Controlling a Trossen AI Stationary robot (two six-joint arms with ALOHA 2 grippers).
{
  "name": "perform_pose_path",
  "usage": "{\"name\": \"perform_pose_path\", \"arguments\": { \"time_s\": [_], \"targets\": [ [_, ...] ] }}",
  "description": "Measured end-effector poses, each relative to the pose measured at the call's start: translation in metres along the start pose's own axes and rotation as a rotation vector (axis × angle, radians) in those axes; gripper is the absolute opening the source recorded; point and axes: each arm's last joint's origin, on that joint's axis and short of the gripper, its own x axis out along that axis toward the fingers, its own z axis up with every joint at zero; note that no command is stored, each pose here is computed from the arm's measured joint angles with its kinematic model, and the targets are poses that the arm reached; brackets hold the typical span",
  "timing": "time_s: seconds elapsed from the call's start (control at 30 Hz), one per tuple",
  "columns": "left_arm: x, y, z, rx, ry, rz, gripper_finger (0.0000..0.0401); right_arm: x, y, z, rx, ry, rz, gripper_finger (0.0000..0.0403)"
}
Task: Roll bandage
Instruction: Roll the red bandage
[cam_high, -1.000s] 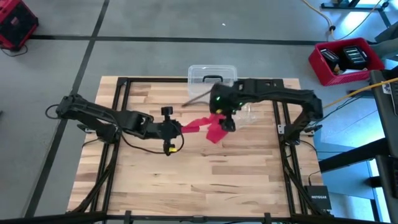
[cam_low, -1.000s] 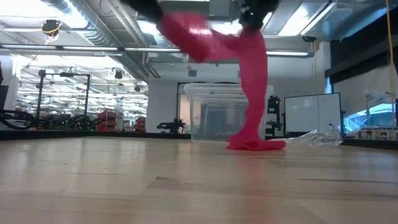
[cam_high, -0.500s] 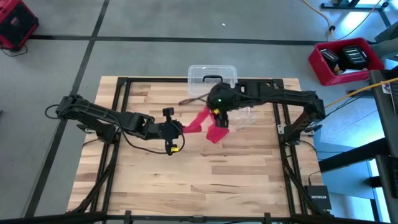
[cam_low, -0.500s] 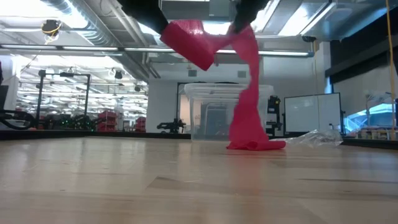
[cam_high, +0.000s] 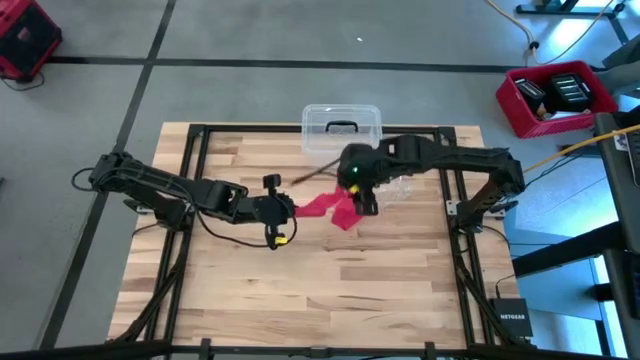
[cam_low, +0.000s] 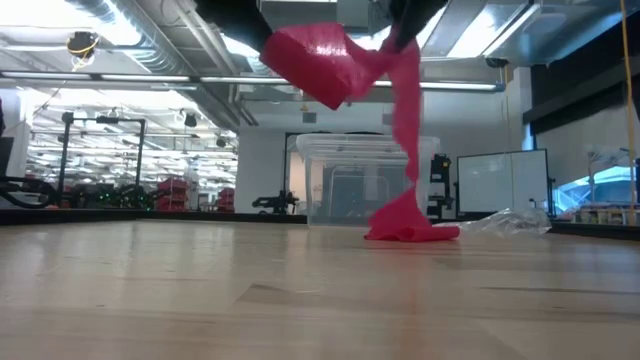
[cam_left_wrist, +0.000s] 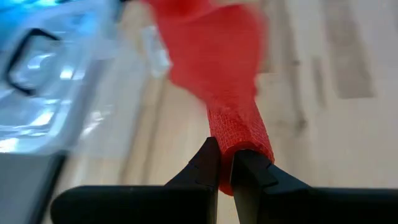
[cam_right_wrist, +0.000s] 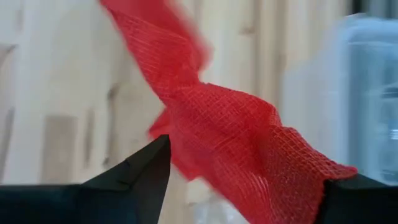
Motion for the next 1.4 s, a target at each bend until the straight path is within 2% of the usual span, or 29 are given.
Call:
{"name": "perform_pose_path", "arguments": {
  "time_s": [0.13, 0.27, 0.4, 0.63, 0.87, 1.0, 1.13, 1.23, 1.4],
  "targets": [
    [0.004, -0.006, 0.003, -0.007, -0.022, -0.101, 0.0017, -0.001, -0.004, 0.006, 0.006, -0.050, -0.087, 0.0252],
    [0.007, -0.014, 0.007, 0.019, -0.067, -0.192, 0.0017, 0.001, -0.003, 0.007, -0.012, -0.067, -0.096, 0.0252],
    [0.016, -0.024, 0.007, 0.044, -0.067, -0.212, 0.0017, 0.013, -0.002, 0.003, -0.012, -0.042, -0.084, 0.0252],
    [0.054, -0.051, -0.007, 0.076, -0.034, -0.228, 0.0017, 0.067, 0.009, -0.014, -0.013, -0.051, -0.006, 0.0252],
    [0.075, -0.082, -0.032, 0.181, -0.073, -0.264, 0.0017, 0.133, 0.019, -0.056, 0.002, -0.059, 0.010, 0.0252],
    [0.085, -0.088, -0.042, 0.193, -0.046, -0.267, 0.0017, 0.149, 0.021, -0.069, 0.013, -0.092, 0.012, 0.0252],
    [0.095, -0.092, -0.049, 0.185, -0.006, -0.265, 0.0018, 0.151, 0.023, -0.071, 0.011, -0.097, 0.037, 0.0252],
    [0.099, -0.094, -0.052, 0.153, 0.011, -0.265, 0.0032, 0.151, 0.023, -0.070, 0.011, -0.104, 0.044, 0.0252],
    [0.100, -0.097, -0.056, 0.142, 0.036, -0.271, 0.0093, 0.151, 0.022, -0.069, 0.011, -0.118, 0.042, 0.0252]
  ]
}}
